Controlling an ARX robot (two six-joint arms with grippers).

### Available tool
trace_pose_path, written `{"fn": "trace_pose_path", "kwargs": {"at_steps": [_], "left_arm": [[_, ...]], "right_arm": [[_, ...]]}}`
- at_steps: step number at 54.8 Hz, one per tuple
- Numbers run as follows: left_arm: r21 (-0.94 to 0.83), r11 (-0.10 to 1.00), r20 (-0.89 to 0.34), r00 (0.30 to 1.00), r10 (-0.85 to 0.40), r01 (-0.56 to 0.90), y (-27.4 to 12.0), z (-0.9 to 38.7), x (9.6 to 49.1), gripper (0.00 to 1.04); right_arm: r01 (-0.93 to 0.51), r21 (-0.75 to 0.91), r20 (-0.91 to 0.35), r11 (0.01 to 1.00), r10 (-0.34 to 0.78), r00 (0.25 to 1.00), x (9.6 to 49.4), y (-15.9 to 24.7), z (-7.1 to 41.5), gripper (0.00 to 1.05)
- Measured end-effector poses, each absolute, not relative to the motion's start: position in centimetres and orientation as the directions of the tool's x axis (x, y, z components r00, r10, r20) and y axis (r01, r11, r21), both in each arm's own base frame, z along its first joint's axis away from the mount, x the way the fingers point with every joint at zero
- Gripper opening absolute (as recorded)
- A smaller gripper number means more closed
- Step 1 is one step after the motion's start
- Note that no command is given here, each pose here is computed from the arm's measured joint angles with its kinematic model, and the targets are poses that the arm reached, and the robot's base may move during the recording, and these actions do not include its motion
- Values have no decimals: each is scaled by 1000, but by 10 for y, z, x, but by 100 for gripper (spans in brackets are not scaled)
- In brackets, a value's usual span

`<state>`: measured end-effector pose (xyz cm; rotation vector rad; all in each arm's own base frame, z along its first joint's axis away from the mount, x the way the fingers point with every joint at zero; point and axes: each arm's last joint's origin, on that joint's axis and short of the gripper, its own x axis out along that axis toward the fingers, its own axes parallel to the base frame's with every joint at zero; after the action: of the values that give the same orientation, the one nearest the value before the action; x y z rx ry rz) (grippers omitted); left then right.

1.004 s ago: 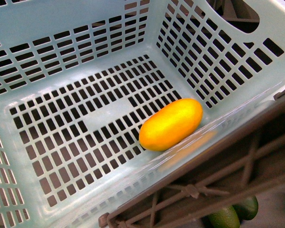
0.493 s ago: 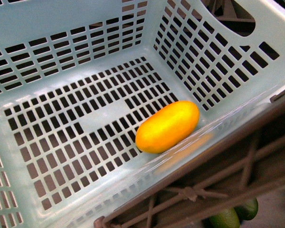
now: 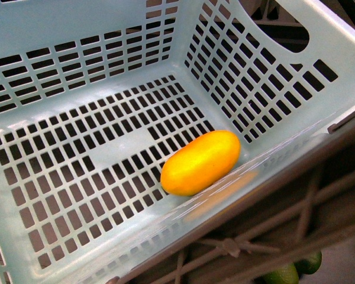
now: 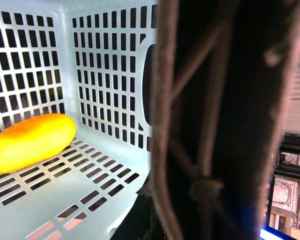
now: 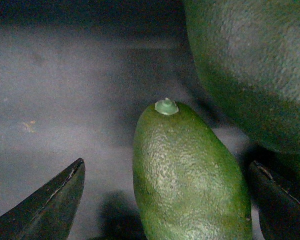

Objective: Pick mango and avocado into basket

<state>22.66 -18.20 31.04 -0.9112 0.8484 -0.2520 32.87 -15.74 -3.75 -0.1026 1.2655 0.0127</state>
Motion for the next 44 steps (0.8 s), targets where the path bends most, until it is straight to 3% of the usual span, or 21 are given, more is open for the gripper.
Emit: {"fn": "trace_pose_path", "kwargs": {"at_steps": [44], "left_arm": [[-779, 610, -538, 658, -527, -148, -182, 310, 227, 4]], "right_arm": [[-40, -60, -968, 997, -48, 246, 323, -154, -54, 96]]}}
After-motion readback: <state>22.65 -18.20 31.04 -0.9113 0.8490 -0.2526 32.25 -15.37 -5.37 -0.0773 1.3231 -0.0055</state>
